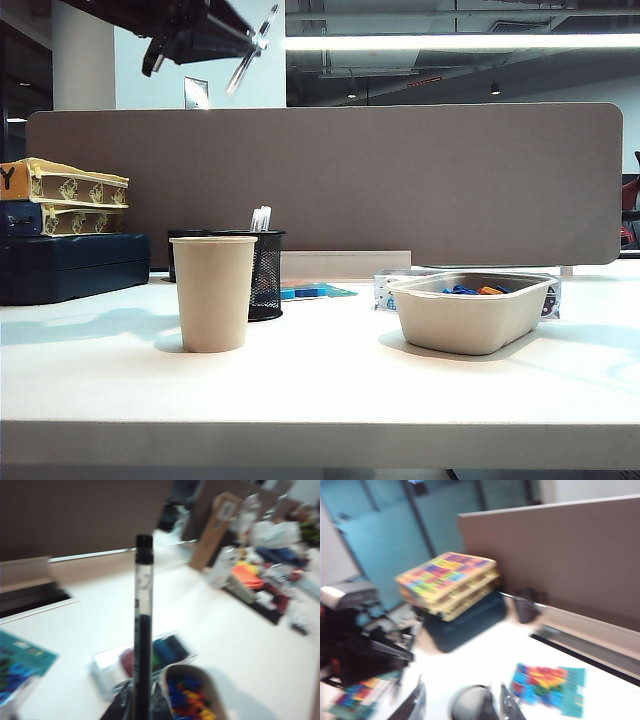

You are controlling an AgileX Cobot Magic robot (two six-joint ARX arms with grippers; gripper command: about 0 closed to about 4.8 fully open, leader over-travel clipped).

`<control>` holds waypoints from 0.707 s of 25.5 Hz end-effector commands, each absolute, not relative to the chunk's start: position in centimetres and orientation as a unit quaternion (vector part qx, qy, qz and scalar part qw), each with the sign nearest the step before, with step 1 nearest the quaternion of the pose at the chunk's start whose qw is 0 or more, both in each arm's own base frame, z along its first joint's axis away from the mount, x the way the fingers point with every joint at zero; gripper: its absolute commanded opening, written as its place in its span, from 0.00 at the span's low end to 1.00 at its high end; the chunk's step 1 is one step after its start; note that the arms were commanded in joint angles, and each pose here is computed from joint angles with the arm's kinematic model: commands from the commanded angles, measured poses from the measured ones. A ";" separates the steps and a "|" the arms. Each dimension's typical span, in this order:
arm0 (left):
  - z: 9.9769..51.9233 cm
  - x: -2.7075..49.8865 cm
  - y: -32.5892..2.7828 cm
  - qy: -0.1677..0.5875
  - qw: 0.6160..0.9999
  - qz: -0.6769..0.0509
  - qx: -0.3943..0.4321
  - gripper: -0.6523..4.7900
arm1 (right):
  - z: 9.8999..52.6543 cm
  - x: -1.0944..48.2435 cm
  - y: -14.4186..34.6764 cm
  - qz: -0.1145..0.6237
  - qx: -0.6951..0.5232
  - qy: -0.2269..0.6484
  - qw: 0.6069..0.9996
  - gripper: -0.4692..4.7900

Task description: Pick up one pen and put it in the pen container.

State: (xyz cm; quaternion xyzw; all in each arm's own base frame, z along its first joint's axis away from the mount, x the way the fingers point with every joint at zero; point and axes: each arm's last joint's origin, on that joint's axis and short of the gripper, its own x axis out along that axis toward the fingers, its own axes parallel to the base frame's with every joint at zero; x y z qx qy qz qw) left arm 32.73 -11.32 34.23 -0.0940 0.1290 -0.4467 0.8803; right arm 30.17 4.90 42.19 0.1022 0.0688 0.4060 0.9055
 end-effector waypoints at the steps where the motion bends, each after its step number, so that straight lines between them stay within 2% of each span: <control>1: 34.6 32.5 -11.1 0.115 0.901 -0.413 -0.060 0.15 | 42.7 29.0 4.5 0.356 0.060 0.064 0.930 0.44; 8: 34.6 32.9 -10.8 0.097 0.930 -0.352 -0.028 0.15 | 43.7 26.3 4.0 0.300 0.014 0.069 0.951 0.44; 13: 34.8 33.7 -11.0 0.048 0.938 -0.344 -0.019 0.15 | 43.8 24.3 4.3 0.272 -0.018 0.094 0.958 0.44; 18: 34.0 34.6 -11.3 0.044 0.938 -0.344 -0.018 0.15 | 43.4 23.7 5.1 0.276 -0.043 0.116 0.953 0.44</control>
